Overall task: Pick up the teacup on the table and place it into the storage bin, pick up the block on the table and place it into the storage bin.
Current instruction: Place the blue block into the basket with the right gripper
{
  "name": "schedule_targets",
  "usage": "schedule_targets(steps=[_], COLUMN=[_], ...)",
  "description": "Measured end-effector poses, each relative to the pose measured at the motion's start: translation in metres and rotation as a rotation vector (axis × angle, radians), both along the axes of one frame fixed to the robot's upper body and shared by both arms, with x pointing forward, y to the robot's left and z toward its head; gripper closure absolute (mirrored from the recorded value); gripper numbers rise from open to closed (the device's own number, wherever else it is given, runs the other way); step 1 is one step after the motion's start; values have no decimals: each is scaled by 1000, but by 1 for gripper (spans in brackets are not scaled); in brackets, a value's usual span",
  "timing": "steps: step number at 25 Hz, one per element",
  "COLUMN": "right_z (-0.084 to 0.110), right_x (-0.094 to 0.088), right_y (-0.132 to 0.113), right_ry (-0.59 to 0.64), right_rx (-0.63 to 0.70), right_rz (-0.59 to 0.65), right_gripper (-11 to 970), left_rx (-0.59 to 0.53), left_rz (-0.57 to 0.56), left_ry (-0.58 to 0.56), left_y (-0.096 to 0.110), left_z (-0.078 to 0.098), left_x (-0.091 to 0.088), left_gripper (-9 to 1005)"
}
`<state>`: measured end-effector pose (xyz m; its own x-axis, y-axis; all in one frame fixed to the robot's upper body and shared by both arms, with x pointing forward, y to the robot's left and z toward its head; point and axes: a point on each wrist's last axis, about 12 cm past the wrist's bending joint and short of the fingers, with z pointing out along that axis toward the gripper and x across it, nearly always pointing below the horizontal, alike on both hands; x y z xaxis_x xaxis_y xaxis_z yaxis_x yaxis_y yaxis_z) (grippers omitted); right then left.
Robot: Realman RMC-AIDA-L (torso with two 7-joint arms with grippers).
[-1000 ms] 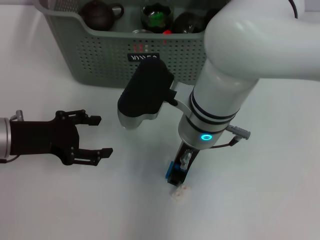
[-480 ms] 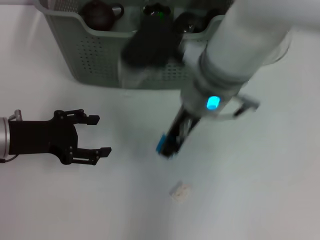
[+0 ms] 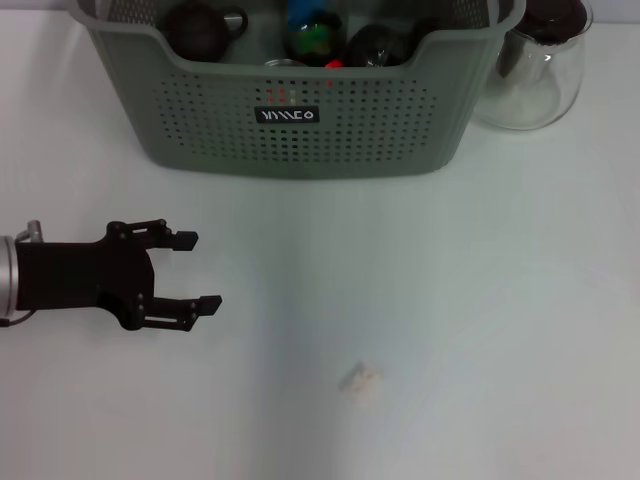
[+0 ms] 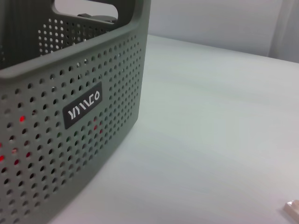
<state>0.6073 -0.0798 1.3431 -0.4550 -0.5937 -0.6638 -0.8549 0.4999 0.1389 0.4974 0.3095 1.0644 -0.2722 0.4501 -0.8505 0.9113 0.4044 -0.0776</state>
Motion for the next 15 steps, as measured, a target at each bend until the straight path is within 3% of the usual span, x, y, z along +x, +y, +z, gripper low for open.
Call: schedule_targets(steps=[1,2,6,11,15], right_z=[9,9,-3,-48,-81], right_x=[12,12,39,64,73], right_y=[3,3,16,44,55], right_ry=[-53,-53,-163,-243,-276], right_rx=[25,25,-25,-107,-158], right_rz=[-21,-21,-80,-97,-107], right_gripper=[538,538,538,537,535], left_rx=[-1,-2,-4,-6,-8], left_rz=[-1,-3,-4,-6,-5], left_ry=[0,-1,1,-2,-5], left_y=[0,-1,-2,-4,-5], left_z=[0,0,1,1,2], left_x=[0,1,1,3,4], left_gripper=[123,123,123,123,123])
